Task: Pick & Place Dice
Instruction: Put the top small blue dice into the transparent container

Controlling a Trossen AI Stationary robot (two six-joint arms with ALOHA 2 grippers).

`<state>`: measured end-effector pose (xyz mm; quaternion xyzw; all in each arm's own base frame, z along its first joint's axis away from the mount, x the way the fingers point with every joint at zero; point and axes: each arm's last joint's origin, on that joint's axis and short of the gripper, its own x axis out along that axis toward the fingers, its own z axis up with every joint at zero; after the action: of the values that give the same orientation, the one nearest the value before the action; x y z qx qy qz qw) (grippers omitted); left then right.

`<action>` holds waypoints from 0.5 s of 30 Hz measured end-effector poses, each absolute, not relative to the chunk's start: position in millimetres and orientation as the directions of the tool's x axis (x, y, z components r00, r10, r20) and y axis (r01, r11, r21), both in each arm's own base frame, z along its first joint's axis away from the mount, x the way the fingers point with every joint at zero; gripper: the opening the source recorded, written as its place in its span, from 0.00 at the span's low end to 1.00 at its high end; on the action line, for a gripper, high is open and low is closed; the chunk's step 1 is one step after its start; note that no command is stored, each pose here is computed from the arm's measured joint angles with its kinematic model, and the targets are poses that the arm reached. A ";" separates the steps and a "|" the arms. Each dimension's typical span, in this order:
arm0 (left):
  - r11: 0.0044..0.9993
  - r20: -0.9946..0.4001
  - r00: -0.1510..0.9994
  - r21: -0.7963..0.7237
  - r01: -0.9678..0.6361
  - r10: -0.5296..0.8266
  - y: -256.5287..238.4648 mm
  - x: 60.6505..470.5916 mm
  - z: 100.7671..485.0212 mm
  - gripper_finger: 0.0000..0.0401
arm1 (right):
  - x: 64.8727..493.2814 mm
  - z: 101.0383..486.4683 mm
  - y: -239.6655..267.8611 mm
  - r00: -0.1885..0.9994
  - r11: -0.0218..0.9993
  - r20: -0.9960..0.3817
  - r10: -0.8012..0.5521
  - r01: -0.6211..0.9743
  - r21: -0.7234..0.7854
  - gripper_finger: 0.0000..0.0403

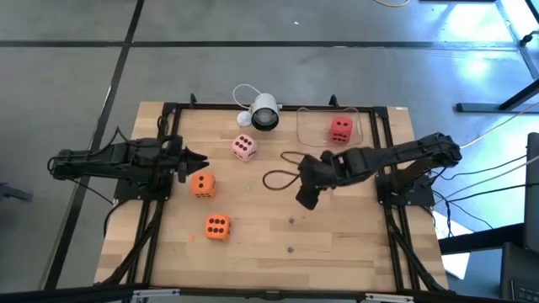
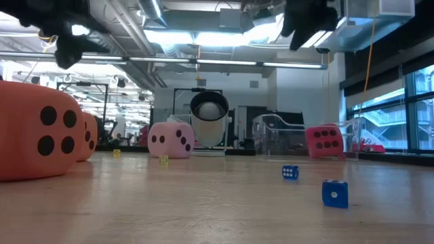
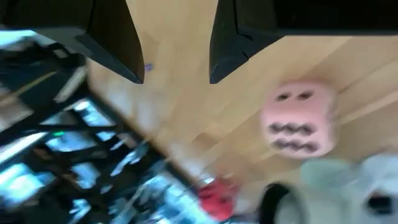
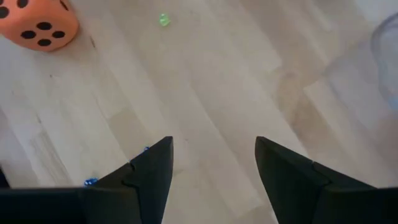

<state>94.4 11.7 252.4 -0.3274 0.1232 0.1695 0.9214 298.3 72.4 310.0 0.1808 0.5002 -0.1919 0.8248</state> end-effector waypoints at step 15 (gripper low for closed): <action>0.546 -0.438 0.892 -0.724 -0.422 0.111 8.0 91.2 242.9 0.44 | 293.9 230.7 108.5 0.515 0.827 -0.857 -0.002 0.483 0.288 0.56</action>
<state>91.2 8.0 242.9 -0.4509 0.1730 0.1546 0.8619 293.9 108.5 230.7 0.2556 0.4704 -0.1458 0.8319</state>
